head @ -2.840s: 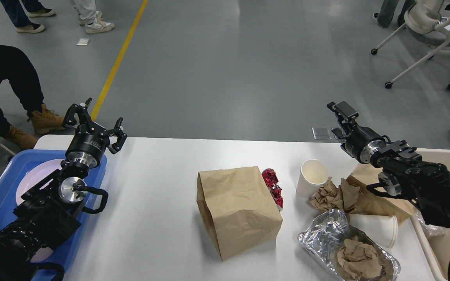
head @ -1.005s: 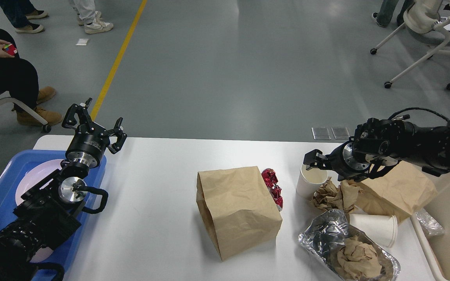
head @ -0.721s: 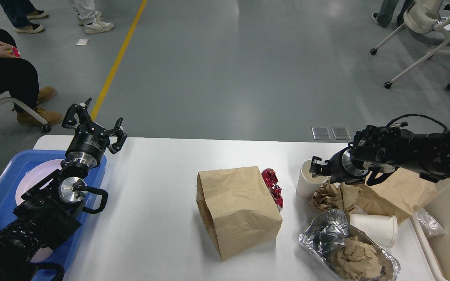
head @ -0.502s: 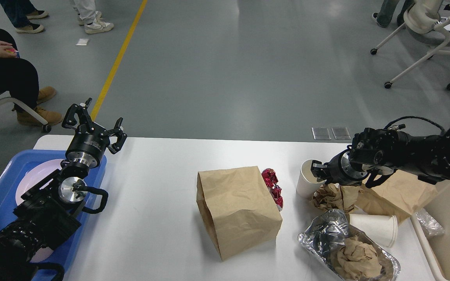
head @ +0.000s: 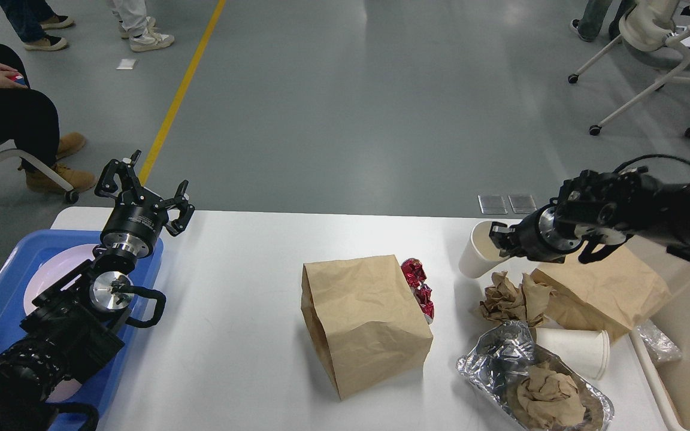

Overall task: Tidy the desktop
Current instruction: 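Lift the paper cup with the right gripper and drop it into the bin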

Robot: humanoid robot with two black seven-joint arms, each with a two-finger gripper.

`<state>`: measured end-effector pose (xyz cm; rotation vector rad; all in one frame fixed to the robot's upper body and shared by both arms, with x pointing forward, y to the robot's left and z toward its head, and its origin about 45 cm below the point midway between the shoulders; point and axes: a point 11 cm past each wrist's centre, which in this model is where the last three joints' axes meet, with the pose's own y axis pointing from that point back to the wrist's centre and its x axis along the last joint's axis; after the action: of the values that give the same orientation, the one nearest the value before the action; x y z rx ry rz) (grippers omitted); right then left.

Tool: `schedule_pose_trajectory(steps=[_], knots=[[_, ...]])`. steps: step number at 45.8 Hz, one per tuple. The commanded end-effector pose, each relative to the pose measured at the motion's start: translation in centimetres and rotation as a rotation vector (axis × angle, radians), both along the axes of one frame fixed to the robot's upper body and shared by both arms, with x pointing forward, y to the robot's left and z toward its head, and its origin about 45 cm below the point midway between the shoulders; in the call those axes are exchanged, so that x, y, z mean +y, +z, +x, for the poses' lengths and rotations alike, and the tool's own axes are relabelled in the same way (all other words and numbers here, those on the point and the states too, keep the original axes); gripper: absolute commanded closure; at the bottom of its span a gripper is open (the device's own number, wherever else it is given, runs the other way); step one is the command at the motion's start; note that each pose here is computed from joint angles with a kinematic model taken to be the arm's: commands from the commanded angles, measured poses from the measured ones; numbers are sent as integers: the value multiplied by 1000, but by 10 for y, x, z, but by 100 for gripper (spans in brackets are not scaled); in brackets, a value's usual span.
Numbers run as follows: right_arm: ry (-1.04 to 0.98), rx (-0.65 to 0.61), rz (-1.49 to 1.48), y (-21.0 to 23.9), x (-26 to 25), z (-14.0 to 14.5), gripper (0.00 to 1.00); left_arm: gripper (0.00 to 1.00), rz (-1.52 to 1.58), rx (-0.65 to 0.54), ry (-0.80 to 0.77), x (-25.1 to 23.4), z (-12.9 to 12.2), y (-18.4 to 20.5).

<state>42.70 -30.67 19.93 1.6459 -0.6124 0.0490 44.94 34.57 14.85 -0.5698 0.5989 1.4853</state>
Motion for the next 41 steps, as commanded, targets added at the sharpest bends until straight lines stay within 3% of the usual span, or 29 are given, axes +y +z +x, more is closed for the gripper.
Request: schedule_pose_trajectory(steps=[1,11,18,24,26,30,41], knots=[[-7,-61,56,70,-7,19,100,3,0,0,0,0,0,0],[11,-158,125,168,-12,34,100,3,0,0,0,0,0,0],[-66,-216,105,177,-46,35,100,3,-1,-1,-1,0,0,0],[-240,-255,18,138,-118,20,100,3,0,0,0,0,0,0],[-354,-267,-76,104,-171,0,100,4,0,0,0,0,0,0],[-456,-261,-135,80,-218,-28,100,3,0,0,0,0,0,0],[-594,-152,-289,5,-294,-107,100,3,0,0,0,0,0,0]])
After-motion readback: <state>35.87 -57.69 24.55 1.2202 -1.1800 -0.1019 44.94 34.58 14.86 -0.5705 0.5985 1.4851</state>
